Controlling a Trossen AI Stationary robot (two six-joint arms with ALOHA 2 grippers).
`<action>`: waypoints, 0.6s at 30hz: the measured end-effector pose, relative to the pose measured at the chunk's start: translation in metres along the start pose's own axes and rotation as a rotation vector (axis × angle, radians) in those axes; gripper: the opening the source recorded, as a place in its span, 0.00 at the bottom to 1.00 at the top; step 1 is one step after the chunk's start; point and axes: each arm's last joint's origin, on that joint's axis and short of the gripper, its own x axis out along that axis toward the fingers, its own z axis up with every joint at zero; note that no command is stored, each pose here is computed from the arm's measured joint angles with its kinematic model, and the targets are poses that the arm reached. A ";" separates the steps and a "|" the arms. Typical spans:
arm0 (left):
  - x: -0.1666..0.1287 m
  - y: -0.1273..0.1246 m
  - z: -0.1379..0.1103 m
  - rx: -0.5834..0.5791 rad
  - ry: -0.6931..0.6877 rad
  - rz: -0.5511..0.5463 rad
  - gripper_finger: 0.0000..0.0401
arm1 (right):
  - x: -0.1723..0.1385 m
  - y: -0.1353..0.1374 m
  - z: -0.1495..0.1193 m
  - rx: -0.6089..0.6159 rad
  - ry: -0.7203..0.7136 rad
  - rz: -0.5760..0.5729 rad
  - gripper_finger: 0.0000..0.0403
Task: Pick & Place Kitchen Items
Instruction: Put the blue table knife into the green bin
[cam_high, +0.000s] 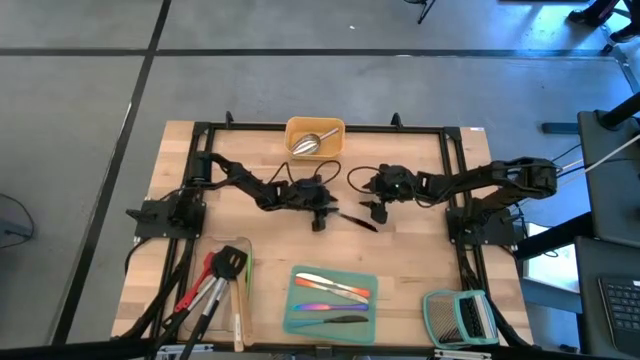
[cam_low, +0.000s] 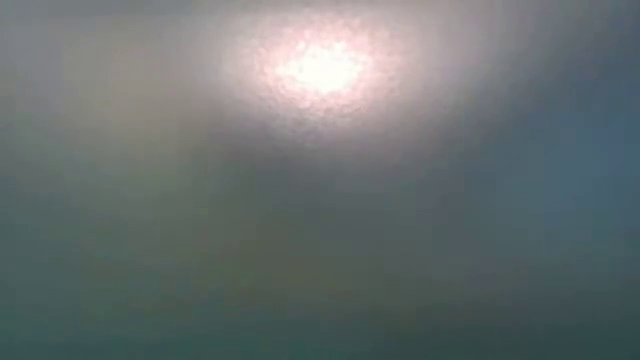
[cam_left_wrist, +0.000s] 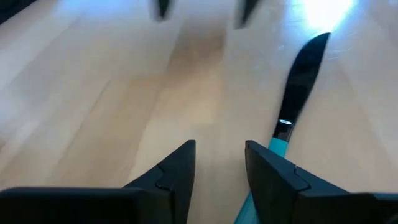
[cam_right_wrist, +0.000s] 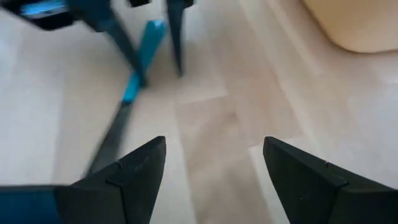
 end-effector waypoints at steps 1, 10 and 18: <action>-0.003 0.001 -0.003 -0.014 0.010 0.018 0.34 | 0.000 0.002 0.000 -0.005 -0.001 0.015 0.68; -0.026 0.003 -0.013 -0.094 0.033 0.081 0.37 | -0.001 0.020 0.006 -0.086 -0.065 0.086 0.68; -0.042 -0.011 -0.011 -0.141 0.031 0.168 0.38 | -0.002 0.030 0.014 -0.094 -0.150 0.117 0.68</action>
